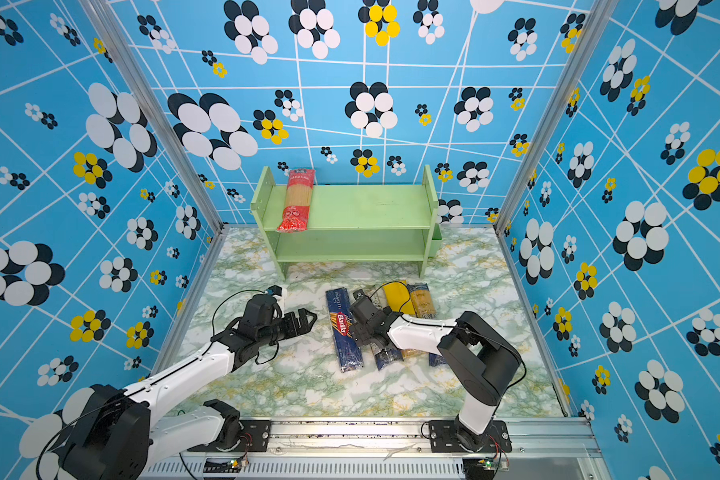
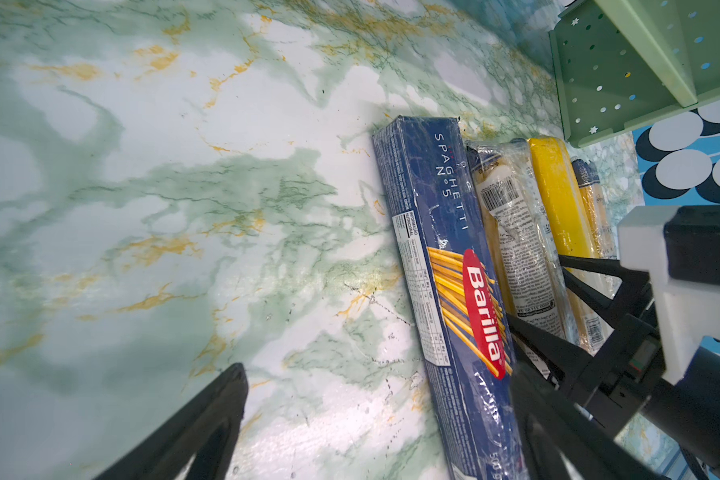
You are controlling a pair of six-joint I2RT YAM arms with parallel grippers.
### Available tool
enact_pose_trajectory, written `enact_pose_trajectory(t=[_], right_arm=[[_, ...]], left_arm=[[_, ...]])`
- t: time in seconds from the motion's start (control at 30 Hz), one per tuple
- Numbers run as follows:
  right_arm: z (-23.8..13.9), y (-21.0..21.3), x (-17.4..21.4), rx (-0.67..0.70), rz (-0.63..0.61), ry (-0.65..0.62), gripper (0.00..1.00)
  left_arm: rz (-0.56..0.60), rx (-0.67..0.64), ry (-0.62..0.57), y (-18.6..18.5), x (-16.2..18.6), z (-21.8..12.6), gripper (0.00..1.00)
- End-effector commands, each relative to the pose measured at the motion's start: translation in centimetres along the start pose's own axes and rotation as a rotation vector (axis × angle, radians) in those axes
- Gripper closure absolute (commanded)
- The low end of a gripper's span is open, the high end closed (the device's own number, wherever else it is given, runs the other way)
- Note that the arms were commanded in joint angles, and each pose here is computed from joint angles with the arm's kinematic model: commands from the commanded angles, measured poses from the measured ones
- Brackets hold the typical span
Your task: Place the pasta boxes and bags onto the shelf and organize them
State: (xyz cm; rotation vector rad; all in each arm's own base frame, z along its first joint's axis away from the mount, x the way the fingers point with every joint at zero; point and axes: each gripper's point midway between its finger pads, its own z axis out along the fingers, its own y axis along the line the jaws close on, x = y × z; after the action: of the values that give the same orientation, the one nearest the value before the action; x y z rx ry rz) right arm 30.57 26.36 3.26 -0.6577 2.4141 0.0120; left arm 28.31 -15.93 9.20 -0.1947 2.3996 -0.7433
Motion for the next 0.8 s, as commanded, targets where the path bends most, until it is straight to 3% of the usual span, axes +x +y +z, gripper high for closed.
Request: enact_pose_trajectory(t=[0.0, 0.17, 0.5, 0.77], right_arm=[[-0.4, 2.8, -2.7, -0.106, 0.014, -0.079, 0.03], [-0.8, 2.3, -3.0, -0.079, 0.008, -0.090, 0.03], [-1.3, -0.1, -2.3, 0.032, -0.058, -0.070, 0.01], [-2.6, -2.0, -3.3, 0.039, -0.050, -0.084, 0.01]], left_arm=[[-0.011, -0.013, 0.010, 0.6, 0.8, -0.4, 0.01], [-0.015, 0.002, 0.021, 0.3, 2.2, -0.7, 0.01], [0.087, 0.008, 0.046, -3.3, 5.7, -1.1, 0.01], [0.122, -0.174, 0.082, -3.3, 7.6, -0.3, 0.01]])
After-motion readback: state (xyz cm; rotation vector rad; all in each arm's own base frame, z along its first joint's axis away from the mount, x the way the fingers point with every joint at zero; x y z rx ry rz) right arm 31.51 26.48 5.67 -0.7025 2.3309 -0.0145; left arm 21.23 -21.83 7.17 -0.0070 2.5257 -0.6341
